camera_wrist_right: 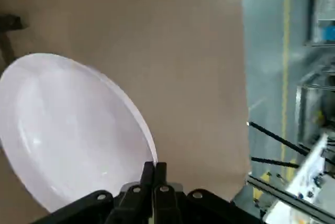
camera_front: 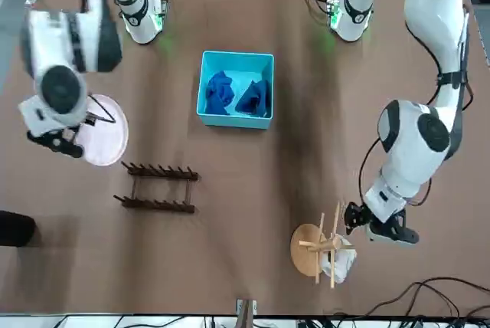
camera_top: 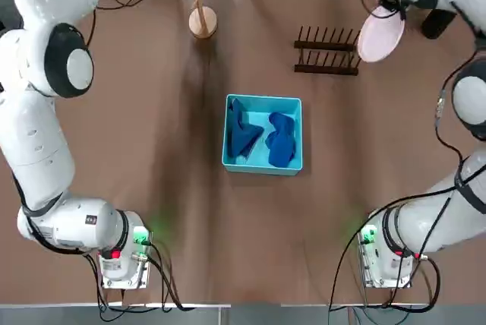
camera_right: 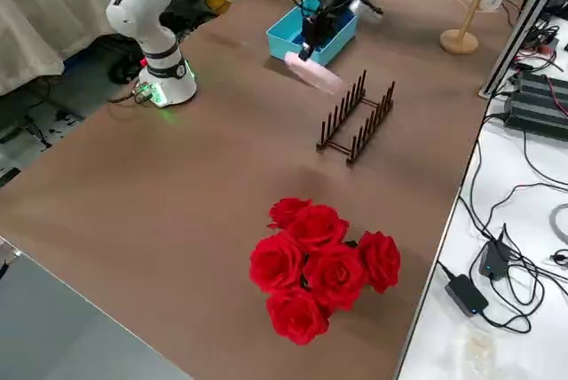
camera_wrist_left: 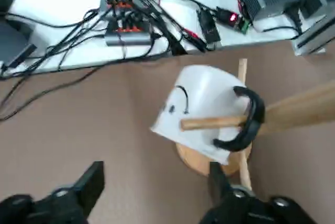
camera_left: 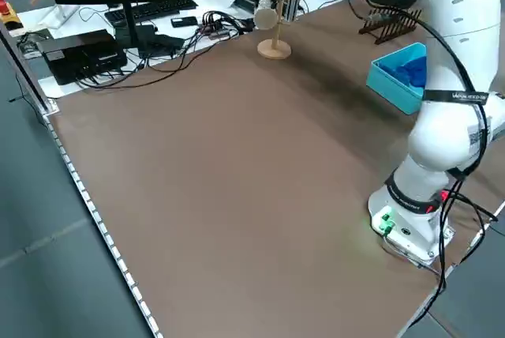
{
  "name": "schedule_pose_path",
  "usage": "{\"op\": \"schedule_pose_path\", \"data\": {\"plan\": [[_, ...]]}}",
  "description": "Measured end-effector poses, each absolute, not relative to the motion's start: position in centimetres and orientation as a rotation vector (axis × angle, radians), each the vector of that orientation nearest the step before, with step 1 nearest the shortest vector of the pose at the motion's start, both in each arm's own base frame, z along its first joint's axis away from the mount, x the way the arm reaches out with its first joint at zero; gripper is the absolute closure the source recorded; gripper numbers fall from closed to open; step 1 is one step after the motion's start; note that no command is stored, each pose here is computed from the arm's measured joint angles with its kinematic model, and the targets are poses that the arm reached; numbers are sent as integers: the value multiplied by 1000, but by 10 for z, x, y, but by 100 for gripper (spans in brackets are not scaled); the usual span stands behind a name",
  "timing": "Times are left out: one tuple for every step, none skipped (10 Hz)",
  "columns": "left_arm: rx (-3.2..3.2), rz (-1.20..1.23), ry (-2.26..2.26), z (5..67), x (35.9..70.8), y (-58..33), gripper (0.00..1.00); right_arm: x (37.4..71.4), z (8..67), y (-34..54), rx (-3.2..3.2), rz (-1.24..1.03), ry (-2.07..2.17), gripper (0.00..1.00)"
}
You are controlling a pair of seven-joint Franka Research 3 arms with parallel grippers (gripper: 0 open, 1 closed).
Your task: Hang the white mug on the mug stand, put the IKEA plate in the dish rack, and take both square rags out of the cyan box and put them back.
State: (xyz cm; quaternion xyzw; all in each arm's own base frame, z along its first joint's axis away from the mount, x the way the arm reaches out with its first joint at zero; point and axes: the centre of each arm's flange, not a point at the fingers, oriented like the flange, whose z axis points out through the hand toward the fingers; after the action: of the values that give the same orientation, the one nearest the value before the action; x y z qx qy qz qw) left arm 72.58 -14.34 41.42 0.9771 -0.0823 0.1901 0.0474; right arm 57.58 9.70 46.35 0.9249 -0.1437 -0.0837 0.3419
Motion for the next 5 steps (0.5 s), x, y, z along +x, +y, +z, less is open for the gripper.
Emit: {"op": "schedule_pose_path", "data": {"plan": [[3003,527,-238,431,721,-131,0,578,454,107,2328,-194,-402,97],[3022,474,-232,445,714,-123,0,582,448,114,2252,-177,-431,97],[3039,411,-236,456,706,-121,0,590,441,119,2178,-143,-470,97],[3054,338,-247,467,696,-122,0,599,430,123,2129,-114,-493,97],[3068,248,-267,481,681,-127,0,605,421,128,2104,-96,-501,97]]}}
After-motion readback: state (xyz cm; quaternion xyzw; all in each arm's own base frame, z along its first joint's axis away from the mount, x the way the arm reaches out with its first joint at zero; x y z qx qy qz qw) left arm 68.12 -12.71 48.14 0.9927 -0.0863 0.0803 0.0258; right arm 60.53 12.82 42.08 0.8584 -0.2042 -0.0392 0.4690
